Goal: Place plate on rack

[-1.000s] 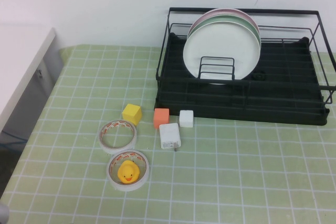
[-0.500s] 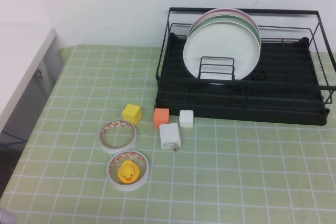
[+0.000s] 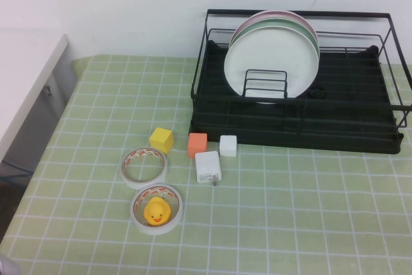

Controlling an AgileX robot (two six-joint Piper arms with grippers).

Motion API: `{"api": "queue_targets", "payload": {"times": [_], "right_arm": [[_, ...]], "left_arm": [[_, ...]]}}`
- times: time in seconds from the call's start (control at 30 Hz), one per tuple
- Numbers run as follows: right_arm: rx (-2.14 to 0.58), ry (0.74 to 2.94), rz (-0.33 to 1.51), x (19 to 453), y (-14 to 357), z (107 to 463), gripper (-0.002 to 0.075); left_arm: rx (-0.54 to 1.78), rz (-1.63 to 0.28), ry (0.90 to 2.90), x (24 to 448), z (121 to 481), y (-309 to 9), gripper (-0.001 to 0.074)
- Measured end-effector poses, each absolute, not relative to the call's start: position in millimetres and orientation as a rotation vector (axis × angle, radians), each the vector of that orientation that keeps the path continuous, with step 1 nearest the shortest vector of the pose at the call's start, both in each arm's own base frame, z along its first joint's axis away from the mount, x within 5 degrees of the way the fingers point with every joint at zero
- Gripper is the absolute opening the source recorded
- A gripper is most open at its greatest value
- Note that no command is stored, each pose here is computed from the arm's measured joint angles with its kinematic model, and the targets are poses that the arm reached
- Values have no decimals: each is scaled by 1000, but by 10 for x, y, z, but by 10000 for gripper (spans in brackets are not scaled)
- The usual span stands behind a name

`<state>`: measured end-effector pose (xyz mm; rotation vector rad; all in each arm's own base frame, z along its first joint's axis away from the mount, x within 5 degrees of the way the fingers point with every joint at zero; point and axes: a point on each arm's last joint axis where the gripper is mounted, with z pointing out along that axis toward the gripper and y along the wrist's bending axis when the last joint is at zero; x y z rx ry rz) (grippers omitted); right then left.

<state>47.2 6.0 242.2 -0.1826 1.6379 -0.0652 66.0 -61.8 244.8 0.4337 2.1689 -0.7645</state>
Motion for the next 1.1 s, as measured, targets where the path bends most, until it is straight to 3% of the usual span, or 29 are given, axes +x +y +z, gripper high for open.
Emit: {"api": "queue_targets", "payload": {"times": [0.3, 0.9, 1.1], "right_arm": [[62, 1848, -141, 523, -92, 1742, 10], [6, 1904, -191, 506, -97, 1706, 10], [38, 1908, -125, 507, -69, 1701, 10]], "left_arm": [[435, -763, 2169, 660, 2447, -617, -1], [435, -763, 2169, 660, 2447, -617, -1], [435, -763, 2169, 660, 2447, -617, 0]]}}
